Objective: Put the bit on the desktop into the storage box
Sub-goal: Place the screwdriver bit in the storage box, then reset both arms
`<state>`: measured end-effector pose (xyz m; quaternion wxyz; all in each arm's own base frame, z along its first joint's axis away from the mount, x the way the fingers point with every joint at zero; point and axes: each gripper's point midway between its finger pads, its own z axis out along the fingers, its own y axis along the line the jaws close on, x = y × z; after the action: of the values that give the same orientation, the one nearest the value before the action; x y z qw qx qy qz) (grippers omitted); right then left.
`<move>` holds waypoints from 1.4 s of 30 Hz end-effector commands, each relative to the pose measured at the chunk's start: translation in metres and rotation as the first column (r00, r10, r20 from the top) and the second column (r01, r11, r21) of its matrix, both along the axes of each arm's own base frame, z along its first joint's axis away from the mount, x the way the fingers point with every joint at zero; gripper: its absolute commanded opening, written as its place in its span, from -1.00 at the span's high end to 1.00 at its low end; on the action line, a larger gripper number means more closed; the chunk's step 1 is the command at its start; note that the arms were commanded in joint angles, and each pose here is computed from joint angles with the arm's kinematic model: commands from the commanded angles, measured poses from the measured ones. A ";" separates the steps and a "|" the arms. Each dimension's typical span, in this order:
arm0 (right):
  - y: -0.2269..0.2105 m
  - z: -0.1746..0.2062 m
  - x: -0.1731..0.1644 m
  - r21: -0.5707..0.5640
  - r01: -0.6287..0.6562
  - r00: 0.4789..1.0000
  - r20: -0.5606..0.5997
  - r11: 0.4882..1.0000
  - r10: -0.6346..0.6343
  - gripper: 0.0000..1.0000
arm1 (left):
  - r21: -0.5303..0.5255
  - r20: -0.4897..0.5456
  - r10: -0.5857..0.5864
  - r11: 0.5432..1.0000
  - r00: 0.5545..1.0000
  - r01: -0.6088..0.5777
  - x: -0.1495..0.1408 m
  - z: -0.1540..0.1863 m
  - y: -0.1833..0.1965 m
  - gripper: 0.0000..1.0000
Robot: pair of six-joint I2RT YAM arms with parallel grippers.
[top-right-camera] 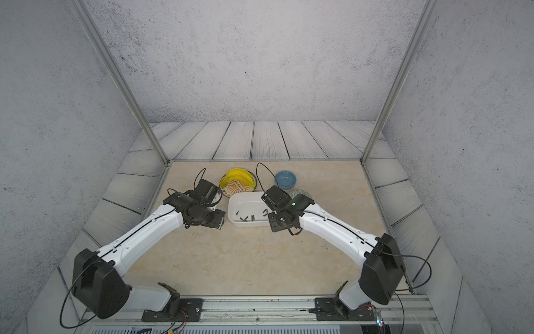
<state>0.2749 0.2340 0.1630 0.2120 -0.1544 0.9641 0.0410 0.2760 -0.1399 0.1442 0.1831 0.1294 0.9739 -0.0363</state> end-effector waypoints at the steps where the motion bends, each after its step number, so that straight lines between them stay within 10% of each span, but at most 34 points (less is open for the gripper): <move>1: 0.014 -0.005 0.025 -0.030 -0.056 0.998 -0.019 0.998 0.056 1.00 | -0.011 0.011 0.051 0.999 0.999 -0.051 -0.003 -0.004 0.011 -0.35; 14: 0.054 -0.038 0.078 -0.061 -0.133 0.989 -0.076 0.989 0.129 1.00 | -0.102 0.118 0.236 0.969 0.965 -0.225 0.029 -0.001 0.034 -0.39; 20: 0.038 -0.012 0.079 -0.071 -0.091 0.996 0.019 0.993 0.092 -0.09 | -0.109 0.129 0.293 0.954 0.947 -0.281 0.040 -0.009 0.058 -0.50; 25: -0.001 0.029 0.080 -0.087 -0.013 0.992 0.122 0.996 0.024 -0.83 | -0.132 0.162 0.380 0.923 0.911 -0.362 0.051 -0.012 0.096 -0.97; 33: -0.092 0.075 0.081 -0.064 0.151 0.954 0.272 0.986 -0.128 -1.00 | -0.127 0.387 0.493 0.866 0.779 -0.484 0.080 -0.015 0.159 -0.97; 42: -0.204 0.065 0.092 -0.051 0.444 0.756 0.557 0.895 -0.343 -1.00 | -0.123 0.777 0.308 0.930 0.550 -0.346 0.098 -0.018 0.166 -0.97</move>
<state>0.3508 0.0604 0.2187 0.4035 -0.0171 0.9095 -0.0986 0.3420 0.0221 0.0687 0.4488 -0.0738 0.8887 0.0571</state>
